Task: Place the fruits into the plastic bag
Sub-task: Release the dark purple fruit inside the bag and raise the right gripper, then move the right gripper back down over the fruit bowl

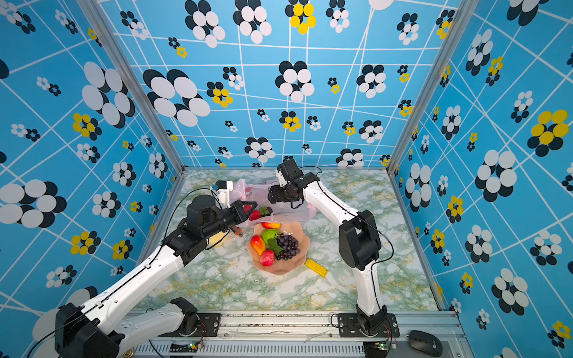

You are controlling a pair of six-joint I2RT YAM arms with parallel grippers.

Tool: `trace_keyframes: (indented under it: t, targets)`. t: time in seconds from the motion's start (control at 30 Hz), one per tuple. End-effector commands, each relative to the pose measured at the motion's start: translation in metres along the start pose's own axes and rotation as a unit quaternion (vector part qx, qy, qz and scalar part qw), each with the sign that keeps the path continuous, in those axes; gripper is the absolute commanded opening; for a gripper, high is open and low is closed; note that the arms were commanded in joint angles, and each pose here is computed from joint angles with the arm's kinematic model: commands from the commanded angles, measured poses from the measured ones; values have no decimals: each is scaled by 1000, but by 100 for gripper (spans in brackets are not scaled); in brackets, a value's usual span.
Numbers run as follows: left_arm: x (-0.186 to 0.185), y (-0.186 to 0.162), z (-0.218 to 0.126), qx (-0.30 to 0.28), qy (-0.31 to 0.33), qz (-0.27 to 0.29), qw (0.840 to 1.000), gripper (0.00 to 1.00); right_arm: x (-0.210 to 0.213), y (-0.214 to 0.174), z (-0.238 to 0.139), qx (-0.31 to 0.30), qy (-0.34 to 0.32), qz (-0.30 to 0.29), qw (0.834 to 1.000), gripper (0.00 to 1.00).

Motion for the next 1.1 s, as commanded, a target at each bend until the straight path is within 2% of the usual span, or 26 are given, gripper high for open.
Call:
trace_keyframes:
  t: [0.0,0.3,0.53,0.63,0.73,0.83,0.93,1.07]
  targets:
    - [-7,10,-2,-14,-9,9,1000,0,10,5,-30,-16,25,9,1000,81]
    - [3,-2,-1,7,2,-7,1000,0,25,-22,-109,-62,119,28,991,83]
    - [6,-7,-7,23,14,-6,1000,0,13,-68,-167,-107,128,14,986,89]
    - [10,-13,-12,28,25,-7,999,0,6,-85,-189,-131,118,14,984,99]
    - [15,-18,-18,28,38,-13,999,0,-2,-102,-206,-171,118,27,978,99]
    - [20,-24,-24,24,49,-27,998,0,-20,-123,-208,-215,104,77,968,99]
    - [24,-30,-28,27,51,-36,998,0,-36,-147,-202,-230,106,122,960,99]
    - [30,-38,-30,35,62,-54,996,0,-50,-178,-180,-178,113,151,966,99]
Point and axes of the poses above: each gripper's point midway between its finger pads, its own z axis out along the fingers, its own x axis along the line the jaws close on, y = z × x, the point moved 10 cm from there along -z, back along the fingers, and after that the axes turned 7 degrees about z, right-handed, at the moved point
